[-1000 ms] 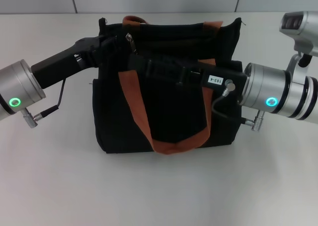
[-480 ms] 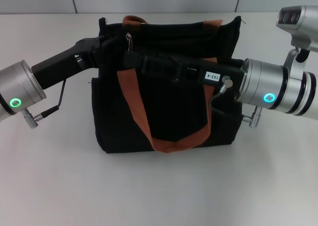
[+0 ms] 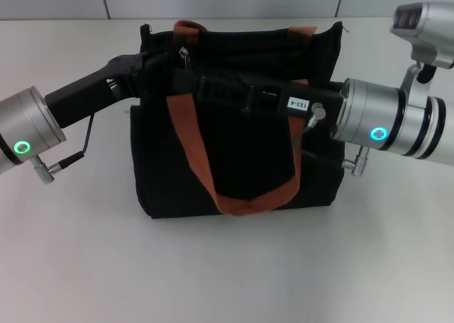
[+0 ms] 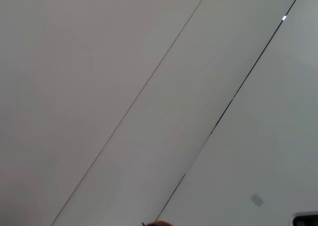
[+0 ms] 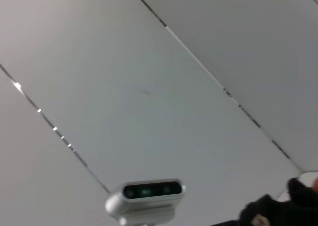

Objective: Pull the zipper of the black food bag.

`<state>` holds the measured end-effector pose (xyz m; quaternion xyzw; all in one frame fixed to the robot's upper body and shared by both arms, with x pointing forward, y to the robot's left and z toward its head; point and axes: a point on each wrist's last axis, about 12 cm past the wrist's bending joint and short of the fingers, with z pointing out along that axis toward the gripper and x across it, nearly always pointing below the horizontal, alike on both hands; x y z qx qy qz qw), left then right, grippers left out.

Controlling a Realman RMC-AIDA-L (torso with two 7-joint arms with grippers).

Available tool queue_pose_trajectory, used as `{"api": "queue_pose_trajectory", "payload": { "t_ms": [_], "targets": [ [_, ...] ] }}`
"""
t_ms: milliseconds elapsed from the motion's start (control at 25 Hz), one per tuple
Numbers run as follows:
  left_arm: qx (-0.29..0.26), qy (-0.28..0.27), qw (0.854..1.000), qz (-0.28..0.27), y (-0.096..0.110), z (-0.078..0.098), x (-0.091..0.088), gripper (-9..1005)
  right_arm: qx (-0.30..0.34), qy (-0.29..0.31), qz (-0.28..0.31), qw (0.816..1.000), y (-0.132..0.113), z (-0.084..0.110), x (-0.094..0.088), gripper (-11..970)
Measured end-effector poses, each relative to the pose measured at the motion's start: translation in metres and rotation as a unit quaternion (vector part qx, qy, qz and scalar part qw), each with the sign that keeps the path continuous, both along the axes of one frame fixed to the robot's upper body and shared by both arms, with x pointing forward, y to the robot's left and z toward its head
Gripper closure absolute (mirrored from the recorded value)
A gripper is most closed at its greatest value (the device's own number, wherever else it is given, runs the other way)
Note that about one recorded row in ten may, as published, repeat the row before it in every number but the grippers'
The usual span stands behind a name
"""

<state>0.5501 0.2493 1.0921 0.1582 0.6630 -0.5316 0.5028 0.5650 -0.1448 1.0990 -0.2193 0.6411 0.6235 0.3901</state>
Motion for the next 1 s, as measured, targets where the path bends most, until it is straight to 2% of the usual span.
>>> {"api": "queue_pose_trajectory", "payload": {
  "t_ms": [160,480,1000],
  "targets": [
    [0.000,0.000,1.000,0.000,-0.0001,0.0001,0.0003,965,0.001,-0.004,0.016,1.000,0.0030,0.0021,-0.0018,124],
    [0.002,0.001,1.000,0.003,0.0000,-0.0002,0.0012,965,0.006,-0.004,0.006,1.000,-0.0001,0.0015,-0.0015,124],
    [0.002,0.006,1.000,0.005,-0.0015,-0.0022,0.0013,965,-0.014,0.008,0.012,1.000,0.0056,0.0020,0.0038,216]
  ]
}}
